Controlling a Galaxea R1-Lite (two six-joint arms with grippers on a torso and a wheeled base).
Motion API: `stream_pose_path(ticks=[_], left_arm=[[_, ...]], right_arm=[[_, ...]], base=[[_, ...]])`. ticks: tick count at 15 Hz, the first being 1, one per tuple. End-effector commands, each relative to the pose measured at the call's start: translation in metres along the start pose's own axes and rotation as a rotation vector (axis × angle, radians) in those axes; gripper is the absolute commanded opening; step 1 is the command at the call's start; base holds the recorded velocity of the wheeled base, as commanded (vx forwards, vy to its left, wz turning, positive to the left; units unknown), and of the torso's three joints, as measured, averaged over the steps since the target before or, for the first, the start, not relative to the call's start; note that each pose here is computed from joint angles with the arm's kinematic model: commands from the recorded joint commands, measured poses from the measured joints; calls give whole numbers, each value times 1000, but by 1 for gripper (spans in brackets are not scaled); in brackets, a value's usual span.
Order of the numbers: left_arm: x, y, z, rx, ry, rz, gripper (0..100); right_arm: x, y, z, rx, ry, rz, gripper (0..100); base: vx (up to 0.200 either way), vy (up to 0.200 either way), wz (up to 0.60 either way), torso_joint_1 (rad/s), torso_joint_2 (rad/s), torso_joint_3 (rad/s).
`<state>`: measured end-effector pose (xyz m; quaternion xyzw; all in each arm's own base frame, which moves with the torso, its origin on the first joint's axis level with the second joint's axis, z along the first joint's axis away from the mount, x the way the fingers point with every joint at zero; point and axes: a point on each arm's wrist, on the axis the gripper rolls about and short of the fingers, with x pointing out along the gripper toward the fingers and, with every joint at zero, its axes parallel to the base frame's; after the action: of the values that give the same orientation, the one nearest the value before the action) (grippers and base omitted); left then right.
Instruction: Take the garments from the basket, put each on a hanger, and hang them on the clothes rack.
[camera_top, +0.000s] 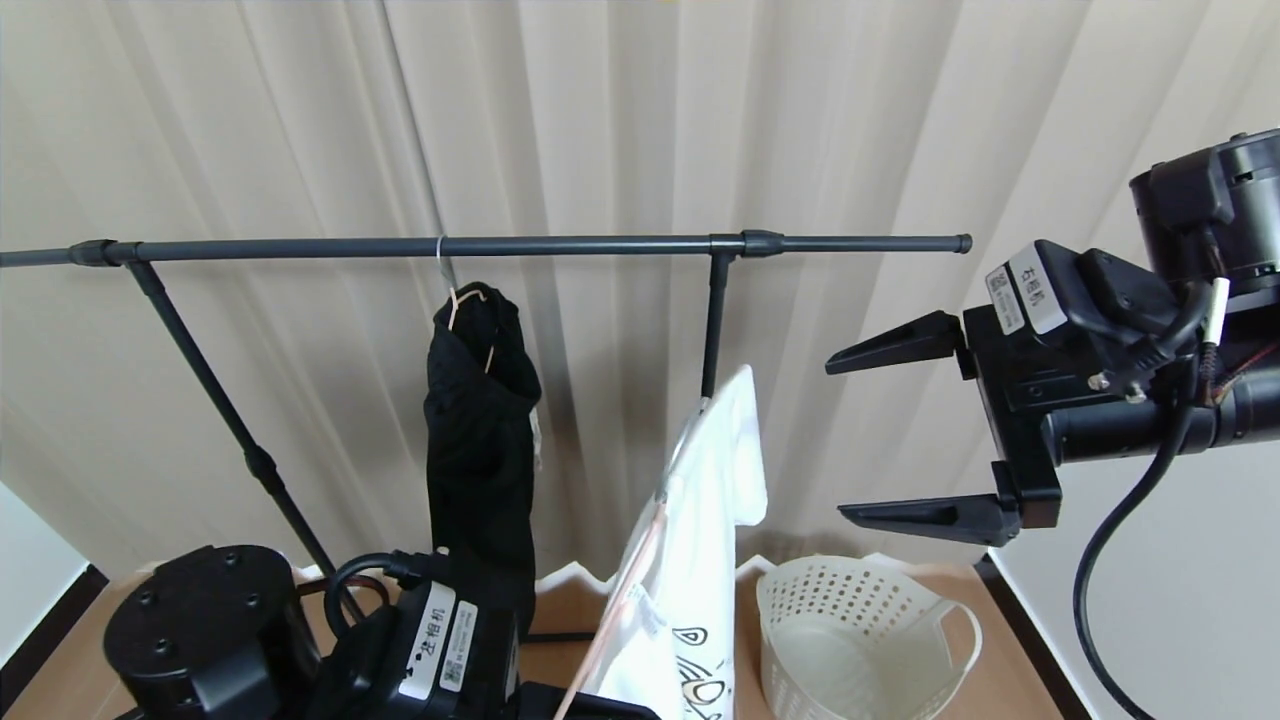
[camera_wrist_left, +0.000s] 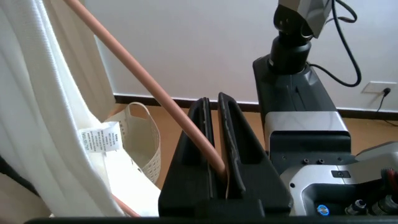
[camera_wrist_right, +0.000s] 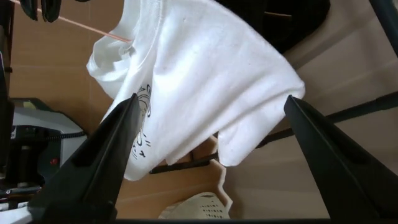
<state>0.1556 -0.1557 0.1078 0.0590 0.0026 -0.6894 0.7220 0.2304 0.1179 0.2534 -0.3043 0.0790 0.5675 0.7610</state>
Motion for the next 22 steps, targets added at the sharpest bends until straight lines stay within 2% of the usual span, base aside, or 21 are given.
stream_pose_path(ticks=[1, 7, 12, 14, 18, 22], left_arm=[[7, -2, -2, -4, 4, -30, 0], [16, -8, -7, -20, 21, -73, 0], [19, -12, -13, -11, 42, -99, 0], [22, -17, -21, -2, 67, -123, 0], [25, -27, -21, 1, 71, -169, 0], [27, -28, -20, 7, 65, -178, 0]], right_arm=[[13, -8, -7, 19, 17, 20, 100], [22, -10, -12, -40, 30, 58, 100], [19, -15, -4, 36, 141, 207, 100], [28, -8, -4, 36, 151, 252, 100], [32, -5, -2, 26, 148, 271, 100], [39, 6, -2, 23, 153, 315, 100]], base=[[0, 0, 0, 0, 0, 0], [0, 0, 0, 0, 0, 0], [0, 0, 0, 0, 0, 0], [0, 0, 0, 0, 0, 0], [0, 0, 0, 0, 0, 0], [0, 0, 0, 0, 0, 0]])
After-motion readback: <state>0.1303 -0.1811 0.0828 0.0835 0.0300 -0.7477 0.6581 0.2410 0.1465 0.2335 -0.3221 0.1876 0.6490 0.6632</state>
